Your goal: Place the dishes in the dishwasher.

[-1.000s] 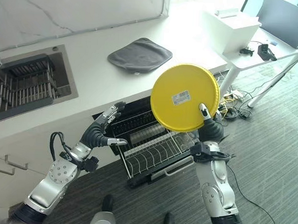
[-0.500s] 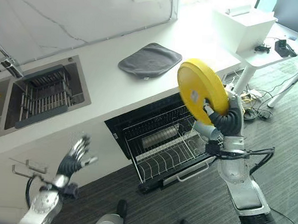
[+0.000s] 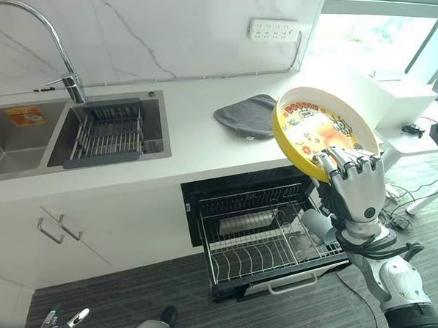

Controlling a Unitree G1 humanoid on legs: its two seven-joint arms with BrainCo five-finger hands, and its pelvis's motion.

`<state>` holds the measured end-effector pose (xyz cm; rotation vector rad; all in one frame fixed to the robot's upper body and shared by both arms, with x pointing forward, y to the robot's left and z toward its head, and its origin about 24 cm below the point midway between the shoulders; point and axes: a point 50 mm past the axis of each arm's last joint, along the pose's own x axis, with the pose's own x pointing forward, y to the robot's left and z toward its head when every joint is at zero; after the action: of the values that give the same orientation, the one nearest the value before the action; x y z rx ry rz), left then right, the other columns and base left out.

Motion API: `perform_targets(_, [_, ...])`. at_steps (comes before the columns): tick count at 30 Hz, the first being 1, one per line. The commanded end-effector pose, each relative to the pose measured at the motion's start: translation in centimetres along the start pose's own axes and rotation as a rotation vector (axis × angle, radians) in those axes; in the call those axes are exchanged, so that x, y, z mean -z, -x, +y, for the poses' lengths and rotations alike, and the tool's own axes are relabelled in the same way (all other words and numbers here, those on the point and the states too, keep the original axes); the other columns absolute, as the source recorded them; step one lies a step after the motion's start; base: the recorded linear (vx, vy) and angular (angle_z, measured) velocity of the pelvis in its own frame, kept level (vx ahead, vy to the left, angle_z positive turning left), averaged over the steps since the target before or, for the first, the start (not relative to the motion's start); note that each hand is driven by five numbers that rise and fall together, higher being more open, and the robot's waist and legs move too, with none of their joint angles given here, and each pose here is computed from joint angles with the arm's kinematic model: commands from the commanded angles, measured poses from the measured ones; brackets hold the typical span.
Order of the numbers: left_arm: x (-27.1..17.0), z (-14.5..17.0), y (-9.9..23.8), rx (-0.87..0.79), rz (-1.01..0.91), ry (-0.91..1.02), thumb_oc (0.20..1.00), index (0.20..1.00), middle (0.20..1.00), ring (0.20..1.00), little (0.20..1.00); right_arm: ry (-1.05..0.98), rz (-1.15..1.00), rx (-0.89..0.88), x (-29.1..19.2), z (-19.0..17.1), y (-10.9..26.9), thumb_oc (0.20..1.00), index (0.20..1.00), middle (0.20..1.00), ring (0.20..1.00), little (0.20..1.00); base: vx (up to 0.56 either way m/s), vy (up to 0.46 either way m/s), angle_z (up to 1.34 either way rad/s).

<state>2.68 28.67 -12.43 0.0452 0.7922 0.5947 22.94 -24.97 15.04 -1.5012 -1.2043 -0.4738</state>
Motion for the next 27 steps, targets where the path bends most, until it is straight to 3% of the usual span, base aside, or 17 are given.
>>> perform_targets(1, [-2.4, 0.0, -1.5, -0.017, -0.082, 0.054, 1.000, 1.000, 1.000, 1.000, 1.000, 0.006, -0.054, 0.139, 0.3, -1.2, -2.8, 0.200, 0.200, 0.200, 0.200, 0.200, 0.09, 0.041, 0.03])
perform_targets(7, [-5.9, -0.5, -3.2, -0.015, -0.177, 0.160, 1.000, 1.000, 1.000, 1.000, 1.000, 0.081, -0.110, 0.224, 0.6, -1.0, -3.1, 0.200, 0.200, 0.200, 0.200, 0.200, -0.11, -0.006, 0.04])
perform_targets(21, [-6.5, -0.1, -2.9, -0.006, -0.214, 0.181, 1.000, 1.000, 1.000, 1.000, 1.000, 0.083, -0.210, 0.276, 0.6, -1.5, -4.0, 0.200, 0.200, 0.200, 0.200, 0.200, -0.03, 0.058, -0.06])
perform_targets(27, [-5.9, -0.5, -2.8, 0.021, -0.199, 0.155, 1.000, 1.000, 1.000, 1.000, 1.000, 0.040, -0.182, 0.154, -0.1, 1.3, -3.1, 0.200, 0.200, 0.200, 0.200, 0.200, 0.07, 0.042, 0.03])
